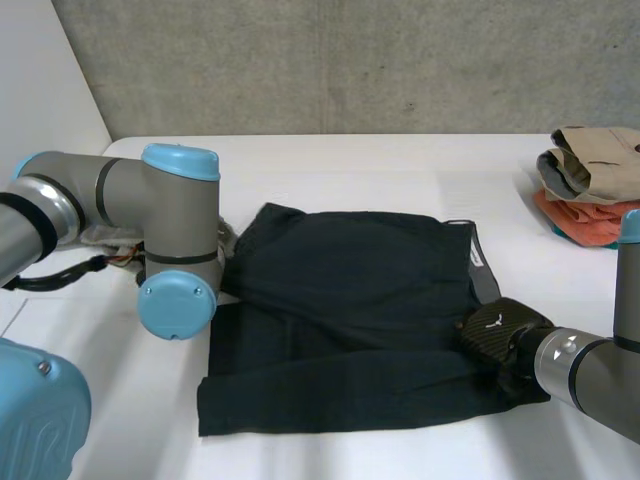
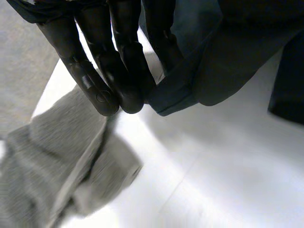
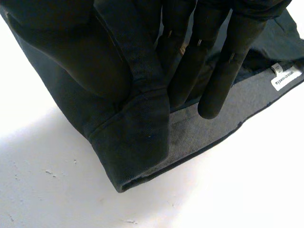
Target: Fold the laundry.
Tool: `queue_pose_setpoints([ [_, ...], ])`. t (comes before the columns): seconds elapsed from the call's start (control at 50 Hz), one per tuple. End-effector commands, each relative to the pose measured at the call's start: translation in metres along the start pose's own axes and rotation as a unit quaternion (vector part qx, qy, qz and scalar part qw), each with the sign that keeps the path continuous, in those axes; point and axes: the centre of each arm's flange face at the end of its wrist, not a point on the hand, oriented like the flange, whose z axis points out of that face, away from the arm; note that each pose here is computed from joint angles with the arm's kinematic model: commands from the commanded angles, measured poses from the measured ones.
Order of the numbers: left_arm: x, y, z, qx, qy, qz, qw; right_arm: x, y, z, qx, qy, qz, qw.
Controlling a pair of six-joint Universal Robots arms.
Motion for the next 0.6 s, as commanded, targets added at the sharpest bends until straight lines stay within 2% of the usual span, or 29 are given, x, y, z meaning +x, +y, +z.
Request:
queue_pose_setpoints([
  [0.02,0.005,-0.002,-0.013,0.002,-0.004,0.047,0.999,-0.005,-0.002,-0.001,0.002,-0.005,-0.006,1.0],
  [0.14,-0.004,-0.015,-0.041,0.027,-0.006,0.014,1.0,-0.003,-0.005,-0.004,0.008,0.001,-0.001,1.0],
  [0.22,-0.02,-0.019,-0.07,0.049,-0.004,-0.039,0.998,-0.002,-0.009,-0.006,0.016,0.005,0.013,1.0],
  [0.24,-0.023,-0.018,-0.083,0.055,0.006,-0.065,0.996,-0.001,-0.011,-0.007,0.02,0.007,0.022,1.0],
  [0.3,-0.022,-0.014,-0.102,0.064,0.034,-0.099,0.992,0.0,-0.014,-0.009,0.028,0.01,0.035,0.999],
  [0.36,-0.012,-0.002,-0.125,0.06,0.092,-0.123,0.986,0.002,-0.02,-0.012,0.042,0.015,0.062,0.997],
  [0.38,-0.004,0.006,-0.135,0.051,0.128,-0.127,0.982,0.006,-0.023,-0.013,0.05,0.02,0.08,0.995],
  [0.48,0.024,0.032,-0.156,-0.002,0.215,-0.111,0.97,0.016,-0.025,-0.013,0.059,0.033,0.134,0.989],
  [0.6,0.048,0.05,-0.16,-0.041,0.251,-0.084,0.963,0.023,-0.022,-0.012,0.061,0.041,0.169,0.983],
])
